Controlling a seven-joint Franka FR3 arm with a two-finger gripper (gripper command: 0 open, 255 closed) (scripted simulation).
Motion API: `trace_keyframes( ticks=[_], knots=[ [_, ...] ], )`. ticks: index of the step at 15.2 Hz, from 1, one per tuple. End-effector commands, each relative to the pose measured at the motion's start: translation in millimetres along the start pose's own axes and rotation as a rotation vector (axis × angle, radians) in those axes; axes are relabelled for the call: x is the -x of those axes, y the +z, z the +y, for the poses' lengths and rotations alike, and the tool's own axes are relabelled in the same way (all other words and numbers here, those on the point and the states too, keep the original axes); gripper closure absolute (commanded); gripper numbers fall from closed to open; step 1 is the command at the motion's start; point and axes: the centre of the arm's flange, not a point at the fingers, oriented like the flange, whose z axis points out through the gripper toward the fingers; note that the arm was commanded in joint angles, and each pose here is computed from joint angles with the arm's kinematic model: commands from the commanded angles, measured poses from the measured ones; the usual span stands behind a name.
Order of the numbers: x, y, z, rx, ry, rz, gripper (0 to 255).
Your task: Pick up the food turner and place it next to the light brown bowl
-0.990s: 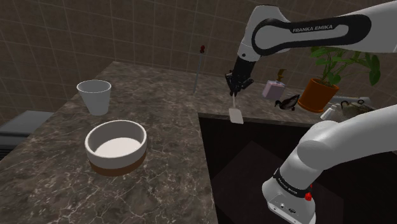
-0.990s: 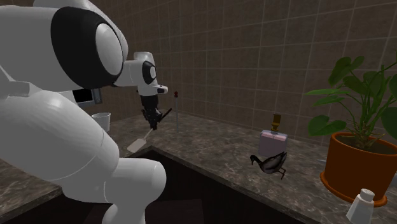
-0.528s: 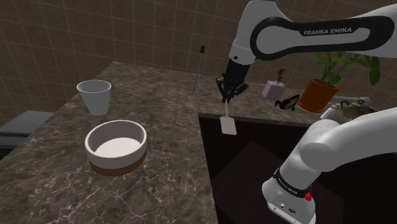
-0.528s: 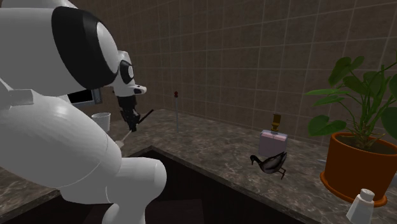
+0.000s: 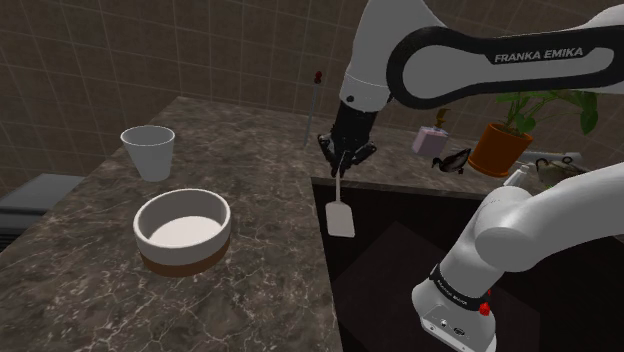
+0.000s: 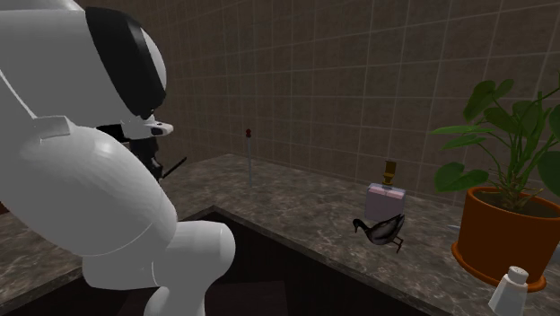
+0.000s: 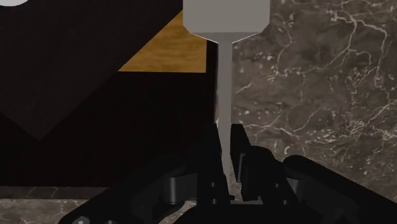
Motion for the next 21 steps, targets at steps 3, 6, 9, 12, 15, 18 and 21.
trace_keyframes(
  ticks=[3, 6, 9, 12, 15, 18, 21],
  knots=[
    [44.7, -4.1, -31.2, 0.0, 0.002, 0.0, 255],
    [81.8, -6.6, -59.1, 0.0, 0.002, 0.0, 255],
    [82.9, 9.2, -59.1, 0.0, 0.002, 0.0, 255],
    [83.9, 25.0, -59.1, 0.0, 0.002, 0.0, 255],
    [85.0, 40.8, -59.0, 0.0, 0.002, 0.0, 255],
    [86.0, 56.6, -59.0, 0.0, 0.002, 0.0, 255],
    [87.1, 72.4, -59.0, 0.0, 0.002, 0.0, 255]
  ],
)
